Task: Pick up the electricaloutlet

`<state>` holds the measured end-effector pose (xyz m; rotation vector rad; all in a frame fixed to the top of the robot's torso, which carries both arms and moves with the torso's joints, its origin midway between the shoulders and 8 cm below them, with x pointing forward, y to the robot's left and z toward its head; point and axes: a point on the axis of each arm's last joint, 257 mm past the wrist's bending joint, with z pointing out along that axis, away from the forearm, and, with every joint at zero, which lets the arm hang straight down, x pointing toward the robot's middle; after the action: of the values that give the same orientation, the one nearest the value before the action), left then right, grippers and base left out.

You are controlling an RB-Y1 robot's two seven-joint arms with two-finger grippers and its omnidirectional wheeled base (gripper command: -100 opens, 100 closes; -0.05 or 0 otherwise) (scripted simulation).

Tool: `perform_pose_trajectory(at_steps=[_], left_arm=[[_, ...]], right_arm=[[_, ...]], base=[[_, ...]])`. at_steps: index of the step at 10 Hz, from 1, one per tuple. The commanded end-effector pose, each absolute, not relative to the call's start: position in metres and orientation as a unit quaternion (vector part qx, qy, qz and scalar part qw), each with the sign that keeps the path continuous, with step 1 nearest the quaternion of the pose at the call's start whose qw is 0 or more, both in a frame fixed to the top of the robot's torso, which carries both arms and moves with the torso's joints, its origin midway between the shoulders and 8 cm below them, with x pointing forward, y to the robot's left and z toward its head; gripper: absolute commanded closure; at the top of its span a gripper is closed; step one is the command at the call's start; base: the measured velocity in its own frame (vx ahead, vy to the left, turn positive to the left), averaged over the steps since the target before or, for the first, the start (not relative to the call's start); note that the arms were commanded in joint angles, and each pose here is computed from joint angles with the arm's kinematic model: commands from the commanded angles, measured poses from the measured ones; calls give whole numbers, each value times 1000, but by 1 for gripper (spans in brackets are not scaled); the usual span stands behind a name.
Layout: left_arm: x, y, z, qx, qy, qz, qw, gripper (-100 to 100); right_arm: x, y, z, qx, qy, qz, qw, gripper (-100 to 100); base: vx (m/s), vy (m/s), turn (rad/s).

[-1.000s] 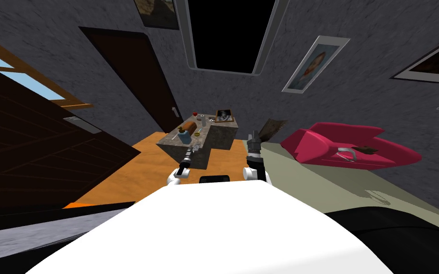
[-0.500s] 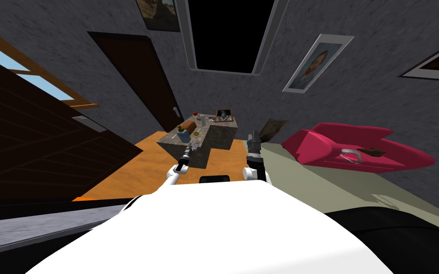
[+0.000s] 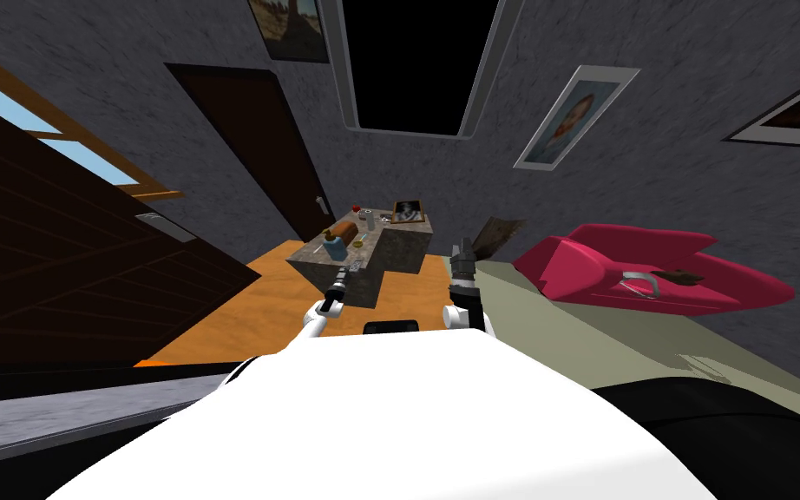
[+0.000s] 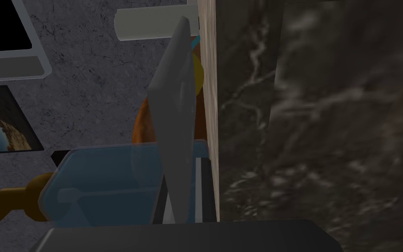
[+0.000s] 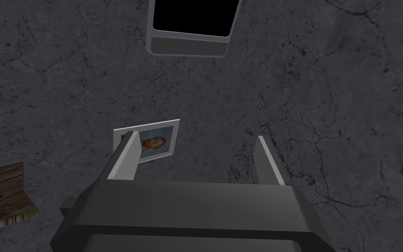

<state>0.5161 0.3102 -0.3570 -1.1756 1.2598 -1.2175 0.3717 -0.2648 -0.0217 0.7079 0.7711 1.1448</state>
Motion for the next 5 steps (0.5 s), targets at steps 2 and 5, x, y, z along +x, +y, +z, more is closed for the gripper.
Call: perform_pose_trajectory(at_steps=[2,5], left_arm=[[504,304,-366,-490,523,-496,491,100],[485,288,-367,-488,520,-495,496,100]], right_arm=[[372,-265,-22,319,348,517,714,0],[372,-265,-22,319,348,517,714,0]], base=[[12,19,-34],[45,100,-70]])
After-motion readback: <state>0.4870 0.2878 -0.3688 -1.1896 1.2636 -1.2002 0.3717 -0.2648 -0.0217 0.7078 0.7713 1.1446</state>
